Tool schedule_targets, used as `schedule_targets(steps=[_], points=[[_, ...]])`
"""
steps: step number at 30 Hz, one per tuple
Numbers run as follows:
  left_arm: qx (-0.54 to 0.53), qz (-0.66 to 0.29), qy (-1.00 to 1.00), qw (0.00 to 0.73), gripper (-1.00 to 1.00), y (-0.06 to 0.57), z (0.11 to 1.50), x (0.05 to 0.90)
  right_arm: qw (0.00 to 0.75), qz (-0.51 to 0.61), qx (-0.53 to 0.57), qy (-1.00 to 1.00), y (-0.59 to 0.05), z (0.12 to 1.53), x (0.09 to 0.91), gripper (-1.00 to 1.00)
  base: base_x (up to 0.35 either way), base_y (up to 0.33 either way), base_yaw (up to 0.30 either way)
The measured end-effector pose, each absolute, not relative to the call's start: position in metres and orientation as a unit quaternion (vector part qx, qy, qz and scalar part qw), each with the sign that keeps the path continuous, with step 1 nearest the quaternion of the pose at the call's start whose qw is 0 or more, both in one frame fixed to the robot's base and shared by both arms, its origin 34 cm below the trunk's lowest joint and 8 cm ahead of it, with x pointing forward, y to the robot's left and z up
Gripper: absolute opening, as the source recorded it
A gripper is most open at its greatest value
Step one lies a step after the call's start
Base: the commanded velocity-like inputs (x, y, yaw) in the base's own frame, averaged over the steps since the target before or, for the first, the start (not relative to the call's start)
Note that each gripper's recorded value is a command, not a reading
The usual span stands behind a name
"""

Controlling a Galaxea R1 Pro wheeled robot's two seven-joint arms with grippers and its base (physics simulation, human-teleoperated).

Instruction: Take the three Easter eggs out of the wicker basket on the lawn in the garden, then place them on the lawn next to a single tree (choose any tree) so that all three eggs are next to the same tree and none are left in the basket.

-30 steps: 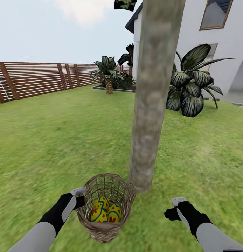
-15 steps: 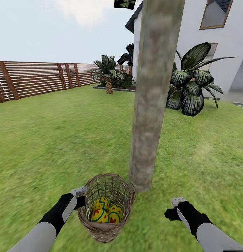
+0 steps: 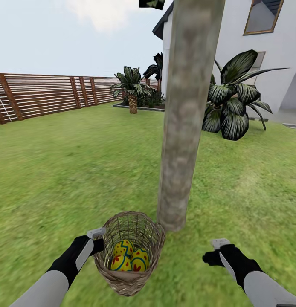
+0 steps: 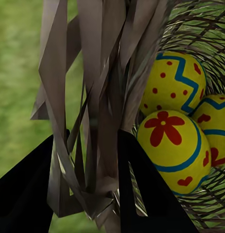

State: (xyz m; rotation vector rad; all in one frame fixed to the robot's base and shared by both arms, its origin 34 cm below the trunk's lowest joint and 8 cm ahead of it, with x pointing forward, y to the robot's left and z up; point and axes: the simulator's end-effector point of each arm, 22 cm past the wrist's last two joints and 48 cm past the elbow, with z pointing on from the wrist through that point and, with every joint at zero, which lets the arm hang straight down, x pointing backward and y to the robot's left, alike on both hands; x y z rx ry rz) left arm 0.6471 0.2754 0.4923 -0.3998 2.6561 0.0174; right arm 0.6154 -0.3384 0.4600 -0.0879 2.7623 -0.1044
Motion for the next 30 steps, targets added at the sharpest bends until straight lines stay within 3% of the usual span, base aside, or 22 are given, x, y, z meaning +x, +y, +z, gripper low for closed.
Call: schedule_targets(steps=[8,30], points=[[-0.145,0.006,0.963,0.226,-1.00,0.275,0.476,0.644,0.245,0.085,0.036,0.965,-0.373,0.487,0.639,1.00,0.000,0.000,0.000],[-0.143,0.006,0.963,0.228,-1.00,0.274,0.433,0.637,0.241,0.086,0.032,0.966,-0.371,0.440,0.629,1.00,0.000,0.000,0.000]])
